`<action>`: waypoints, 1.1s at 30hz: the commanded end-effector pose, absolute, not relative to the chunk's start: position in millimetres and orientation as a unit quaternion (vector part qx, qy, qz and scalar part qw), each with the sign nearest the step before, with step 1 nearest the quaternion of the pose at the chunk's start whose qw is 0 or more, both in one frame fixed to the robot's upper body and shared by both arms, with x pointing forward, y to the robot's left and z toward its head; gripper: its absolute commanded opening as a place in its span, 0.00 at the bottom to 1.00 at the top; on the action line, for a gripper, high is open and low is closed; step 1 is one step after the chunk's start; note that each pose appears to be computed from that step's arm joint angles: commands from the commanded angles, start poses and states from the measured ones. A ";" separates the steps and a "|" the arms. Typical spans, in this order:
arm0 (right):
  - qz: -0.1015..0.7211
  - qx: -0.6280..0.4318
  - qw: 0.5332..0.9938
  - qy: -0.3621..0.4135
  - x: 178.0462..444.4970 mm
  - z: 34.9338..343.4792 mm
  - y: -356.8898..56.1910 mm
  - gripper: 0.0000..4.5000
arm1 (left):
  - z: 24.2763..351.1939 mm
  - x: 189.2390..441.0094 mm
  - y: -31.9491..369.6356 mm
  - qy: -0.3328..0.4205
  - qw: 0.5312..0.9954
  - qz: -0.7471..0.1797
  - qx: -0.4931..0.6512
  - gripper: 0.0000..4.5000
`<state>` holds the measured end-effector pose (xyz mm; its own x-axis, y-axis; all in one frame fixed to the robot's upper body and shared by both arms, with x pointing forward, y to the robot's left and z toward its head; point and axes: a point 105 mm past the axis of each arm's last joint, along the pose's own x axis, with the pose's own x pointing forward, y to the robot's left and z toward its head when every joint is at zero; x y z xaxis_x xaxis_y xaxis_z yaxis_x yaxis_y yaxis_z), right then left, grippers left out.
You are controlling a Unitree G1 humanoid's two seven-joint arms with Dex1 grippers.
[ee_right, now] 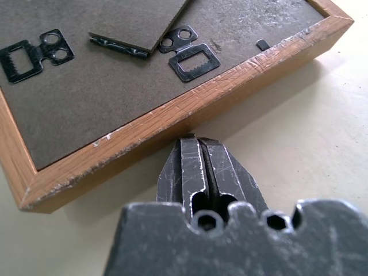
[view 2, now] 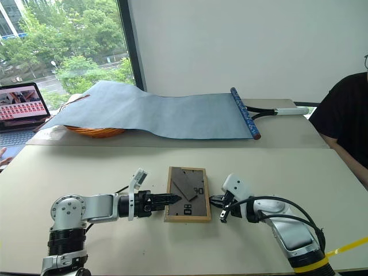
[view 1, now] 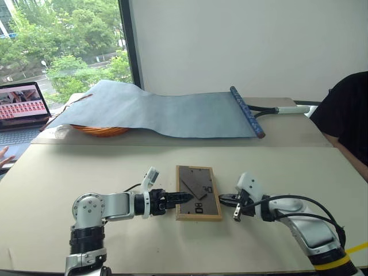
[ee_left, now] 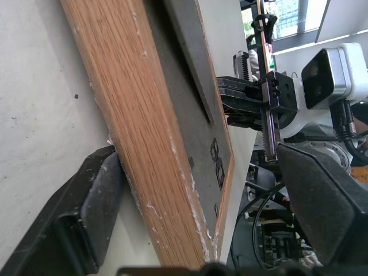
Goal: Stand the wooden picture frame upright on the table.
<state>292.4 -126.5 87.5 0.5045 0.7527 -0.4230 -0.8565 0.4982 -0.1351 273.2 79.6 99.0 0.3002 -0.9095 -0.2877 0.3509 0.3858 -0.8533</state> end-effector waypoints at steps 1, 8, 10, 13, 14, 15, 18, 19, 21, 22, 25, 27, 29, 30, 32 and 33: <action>0.491 -0.159 0.840 0.165 283.8 80.6 -113.1 0.00 | 114.8 270.0 72.6 0.385 0.711 -0.468 -0.356 0.52; 0.488 -0.162 0.842 0.165 284.1 83.5 -115.0 0.00 | 127.3 270.7 79.9 0.369 0.711 -0.481 -0.357 0.25; 0.480 -0.167 0.847 0.160 286.5 90.7 -121.3 0.00 | 135.3 274.5 85.3 0.355 0.712 -0.483 -0.365 0.25; 0.443 -0.181 0.866 0.143 296.6 112.0 -145.5 0.00 | 144.3 285.1 99.8 0.341 0.724 -0.469 -0.373 0.25; 0.432 -0.166 0.876 0.136 299.3 120.9 -152.0 0.00 | 147.4 285.4 103.4 0.341 0.723 -0.472 -0.371 0.25; 0.427 -0.142 0.884 0.126 301.3 131.4 -156.3 0.00 | 150.7 284.2 106.3 0.341 0.721 -0.478 -0.367 0.25; 0.442 -0.085 0.887 0.100 299.5 161.1 -162.4 0.13 | 159.6 282.8 114.7 0.344 0.712 -0.492 -0.364 0.25; 0.452 -0.067 0.885 0.090 298.0 171.7 -160.9 0.18 | 162.3 283.5 116.3 0.341 0.712 -0.495 -0.363 0.25; 0.491 -0.016 0.869 0.062 294.4 199.6 -145.9 0.33 | 164.7 286.5 116.7 0.344 0.715 -0.496 -0.353 0.25; 0.514 0.006 0.856 0.054 292.4 210.7 -133.4 0.41 | 164.8 288.5 114.9 0.349 0.716 -0.497 -0.346 0.25; 0.544 0.008 0.837 0.066 291.6 211.9 -107.7 0.63 | 166.5 289.7 106.6 0.352 0.709 -0.509 -0.337 0.25; 0.556 0.000 0.828 0.072 294.6 206.4 -90.8 0.79 | 167.8 287.1 98.0 0.354 0.700 -0.524 -0.331 0.25; 0.561 -0.005 0.825 0.075 299.0 202.4 -78.4 0.93 | 166.9 284.6 91.0 0.357 0.696 -0.533 -0.322 0.25; 0.566 -0.011 0.821 0.080 299.7 199.1 -73.7 0.99 | 167.0 284.2 88.6 0.358 0.694 -0.537 -0.321 0.25; 0.576 -0.020 0.813 0.090 300.5 192.1 -66.2 0.99 | 168.1 284.0 85.0 0.356 0.690 -0.542 -0.322 0.25; 0.579 -0.024 0.810 0.094 301.0 188.9 -63.4 0.99 | 168.5 284.1 84.0 0.356 0.688 -0.543 -0.323 0.25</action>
